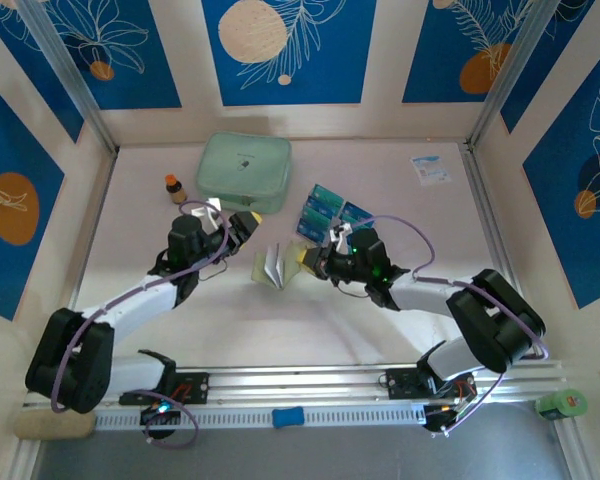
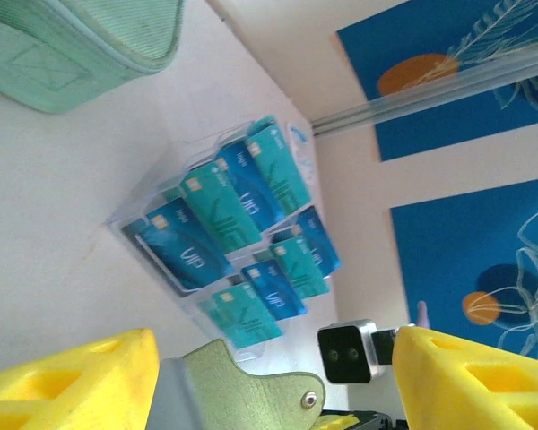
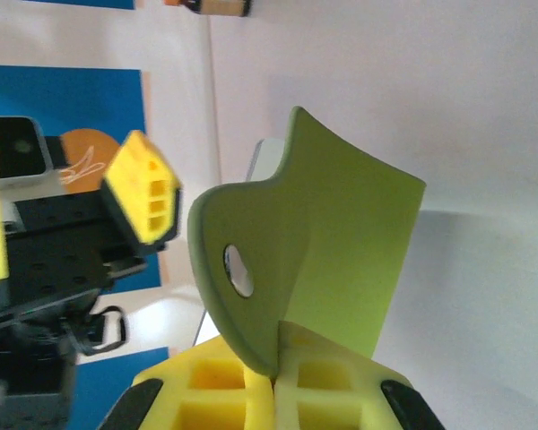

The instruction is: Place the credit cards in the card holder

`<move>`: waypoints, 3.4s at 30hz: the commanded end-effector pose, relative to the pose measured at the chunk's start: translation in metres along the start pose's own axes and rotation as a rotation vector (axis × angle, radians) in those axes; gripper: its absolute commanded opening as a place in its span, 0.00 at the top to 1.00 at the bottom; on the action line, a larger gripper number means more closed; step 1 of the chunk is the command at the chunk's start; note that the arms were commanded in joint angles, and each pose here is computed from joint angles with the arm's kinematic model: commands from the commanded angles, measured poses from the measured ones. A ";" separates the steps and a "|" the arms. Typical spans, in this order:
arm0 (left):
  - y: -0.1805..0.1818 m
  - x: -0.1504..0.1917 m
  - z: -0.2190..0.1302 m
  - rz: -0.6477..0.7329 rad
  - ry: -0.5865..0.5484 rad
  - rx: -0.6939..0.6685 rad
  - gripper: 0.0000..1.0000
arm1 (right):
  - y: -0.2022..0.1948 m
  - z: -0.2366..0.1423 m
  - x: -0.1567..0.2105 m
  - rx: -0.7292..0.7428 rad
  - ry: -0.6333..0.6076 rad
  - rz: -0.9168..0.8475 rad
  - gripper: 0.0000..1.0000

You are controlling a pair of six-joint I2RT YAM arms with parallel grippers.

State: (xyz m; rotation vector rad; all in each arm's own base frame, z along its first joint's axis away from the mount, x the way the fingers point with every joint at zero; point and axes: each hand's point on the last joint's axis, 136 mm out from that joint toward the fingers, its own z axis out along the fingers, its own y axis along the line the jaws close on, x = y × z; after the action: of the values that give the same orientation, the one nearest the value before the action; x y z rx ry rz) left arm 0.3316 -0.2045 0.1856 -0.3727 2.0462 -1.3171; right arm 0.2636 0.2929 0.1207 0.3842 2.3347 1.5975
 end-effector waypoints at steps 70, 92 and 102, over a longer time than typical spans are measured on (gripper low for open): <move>0.026 0.112 0.023 0.538 0.446 -0.367 0.26 | -0.070 -0.033 0.031 0.389 -0.225 -0.074 1.00; 0.034 0.144 0.033 0.780 0.621 -0.493 0.21 | -0.066 -0.033 0.030 0.380 -0.231 -0.074 1.00; 0.065 0.135 0.013 0.871 0.642 -0.658 0.22 | -0.080 -0.038 0.029 0.421 -0.252 -0.040 1.00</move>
State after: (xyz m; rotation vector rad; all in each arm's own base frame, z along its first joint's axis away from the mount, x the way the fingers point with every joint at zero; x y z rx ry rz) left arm 0.2502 -0.2749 0.0730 0.6690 2.6583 -0.3228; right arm 0.2176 0.2531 0.0633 0.5291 2.4547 1.0153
